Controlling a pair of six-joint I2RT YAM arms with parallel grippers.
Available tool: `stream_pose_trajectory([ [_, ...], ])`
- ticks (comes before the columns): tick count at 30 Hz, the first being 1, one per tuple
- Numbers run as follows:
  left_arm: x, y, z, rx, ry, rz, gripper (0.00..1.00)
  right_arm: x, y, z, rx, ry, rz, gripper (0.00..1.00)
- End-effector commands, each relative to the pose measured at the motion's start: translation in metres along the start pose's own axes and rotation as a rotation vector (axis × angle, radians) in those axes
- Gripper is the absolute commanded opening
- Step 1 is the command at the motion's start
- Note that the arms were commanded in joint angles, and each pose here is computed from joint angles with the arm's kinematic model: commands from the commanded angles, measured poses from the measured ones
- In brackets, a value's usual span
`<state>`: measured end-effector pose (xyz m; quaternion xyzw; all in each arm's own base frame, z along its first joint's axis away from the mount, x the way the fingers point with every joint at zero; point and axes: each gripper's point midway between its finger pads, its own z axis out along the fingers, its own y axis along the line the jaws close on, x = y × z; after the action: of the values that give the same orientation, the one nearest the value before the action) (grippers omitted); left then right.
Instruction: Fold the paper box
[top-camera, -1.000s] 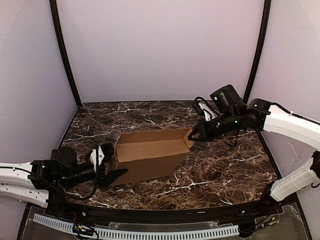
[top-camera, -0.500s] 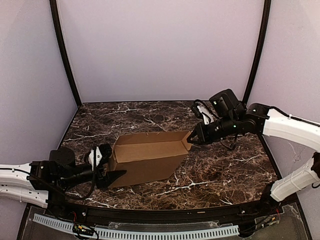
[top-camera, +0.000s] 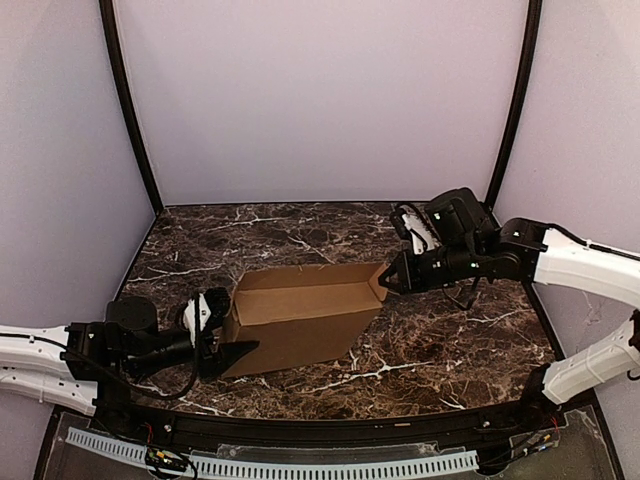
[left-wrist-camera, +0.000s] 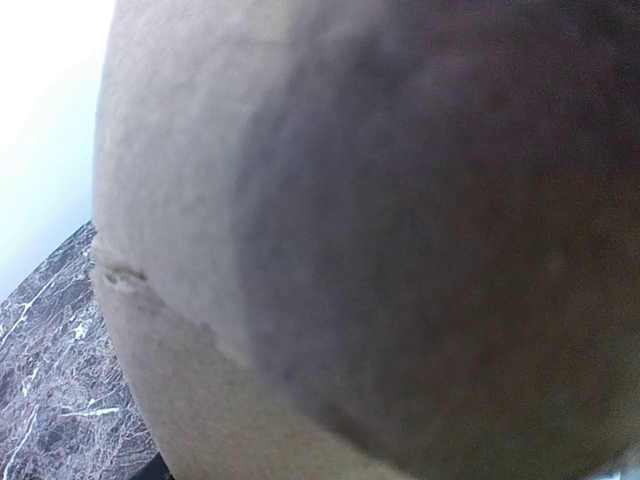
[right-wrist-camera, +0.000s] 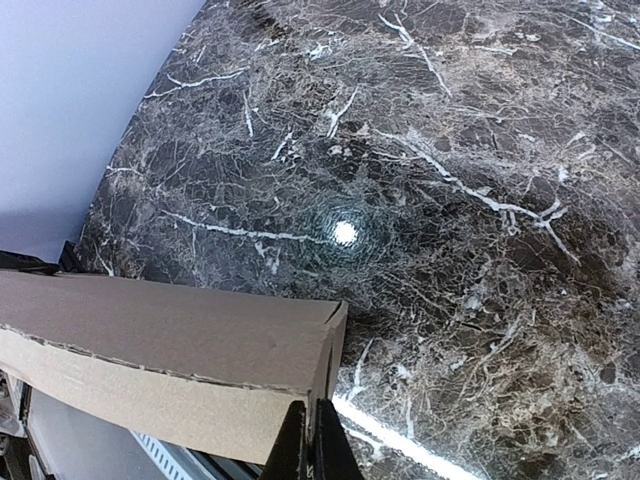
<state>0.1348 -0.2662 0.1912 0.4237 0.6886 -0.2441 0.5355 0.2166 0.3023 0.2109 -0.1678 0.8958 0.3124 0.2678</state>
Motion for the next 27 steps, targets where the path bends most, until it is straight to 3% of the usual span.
stream_pose_trajectory([
  [1,-0.016,-0.018,0.003,0.096,-0.052,-0.024,0.01,-0.016,0.026,-0.010,-0.079,-0.066,-0.036,0.00],
  [13,0.000,-0.021,0.010,0.098,0.013,0.024,0.01,-0.031,0.028,-0.027,-0.045,-0.086,-0.078,0.00],
  [27,0.008,-0.019,0.007,0.093,0.021,0.040,0.01,-0.044,0.020,-0.035,-0.078,-0.087,-0.007,0.00],
])
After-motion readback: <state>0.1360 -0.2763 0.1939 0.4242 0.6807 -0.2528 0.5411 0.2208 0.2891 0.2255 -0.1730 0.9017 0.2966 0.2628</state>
